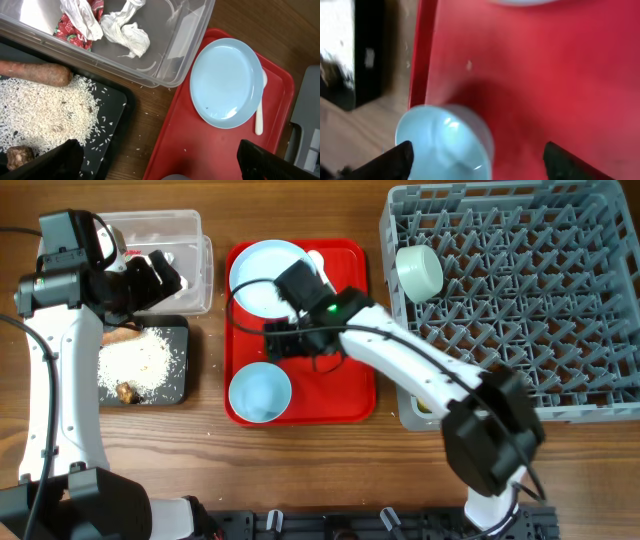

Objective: Sort waste into correct bins and load items into the dishwasher rack
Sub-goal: 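Grasp the light-blue bowl on the red tray with the right gripper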

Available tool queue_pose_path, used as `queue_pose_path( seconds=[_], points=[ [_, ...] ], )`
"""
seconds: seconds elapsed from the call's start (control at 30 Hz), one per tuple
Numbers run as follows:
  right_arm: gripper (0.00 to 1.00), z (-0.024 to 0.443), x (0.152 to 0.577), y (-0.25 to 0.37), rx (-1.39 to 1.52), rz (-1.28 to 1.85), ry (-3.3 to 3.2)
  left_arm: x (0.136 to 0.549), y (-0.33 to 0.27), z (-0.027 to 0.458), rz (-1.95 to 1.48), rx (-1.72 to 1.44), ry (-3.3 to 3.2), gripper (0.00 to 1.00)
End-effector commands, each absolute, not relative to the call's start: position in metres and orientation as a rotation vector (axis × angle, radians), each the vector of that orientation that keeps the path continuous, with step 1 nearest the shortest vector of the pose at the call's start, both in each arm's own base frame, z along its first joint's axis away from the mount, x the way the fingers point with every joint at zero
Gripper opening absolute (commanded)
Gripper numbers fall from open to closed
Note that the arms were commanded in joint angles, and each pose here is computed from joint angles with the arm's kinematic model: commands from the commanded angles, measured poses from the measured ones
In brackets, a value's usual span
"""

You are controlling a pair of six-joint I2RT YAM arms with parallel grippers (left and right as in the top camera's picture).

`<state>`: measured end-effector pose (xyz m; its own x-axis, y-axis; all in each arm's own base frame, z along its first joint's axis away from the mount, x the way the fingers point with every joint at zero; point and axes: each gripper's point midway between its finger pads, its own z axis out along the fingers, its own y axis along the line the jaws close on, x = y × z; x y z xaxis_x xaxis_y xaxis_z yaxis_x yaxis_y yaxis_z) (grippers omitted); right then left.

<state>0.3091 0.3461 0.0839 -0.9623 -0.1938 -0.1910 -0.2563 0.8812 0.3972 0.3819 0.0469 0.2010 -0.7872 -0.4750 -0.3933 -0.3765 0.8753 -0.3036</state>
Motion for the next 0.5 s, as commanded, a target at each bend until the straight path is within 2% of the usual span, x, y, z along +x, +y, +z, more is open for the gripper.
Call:
queue_pose_path(
  seconds=[0.0, 0.17, 0.23, 0.33, 0.37, 0.47],
  points=[
    [0.75, 0.057, 0.278, 0.355, -0.283, 0.687, 3.071, 0.383, 0.049, 0.205, -0.281, -0.618, 2.568, 1.0],
    [0.62, 0.041, 0.27, 0.347, -0.241, 0.624, 3.15, 0.383, 0.049, 0.205, -0.281, -0.618, 2.567, 1.0],
    [0.53, 0.033, 0.266, 0.348, -0.241, 0.631, 3.179, 0.383, 0.049, 0.205, -0.281, -0.617, 2.568, 1.0],
    [0.51, 0.025, 0.262, 0.349, -0.241, 0.648, 3.213, 0.383, 0.049, 0.205, -0.281, -0.618, 2.567, 1.0],
    [0.47, 0.024, 0.263, 0.348, -0.237, 0.647, 3.213, 0.383, 0.049, 0.205, -0.281, -0.618, 2.568, 1.0],
    [0.04, 0.024, 0.267, 0.349, -0.228, 0.654, 3.2, 0.383, 0.049, 0.205, -0.281, -0.618, 2.568, 1.0]
  ],
)
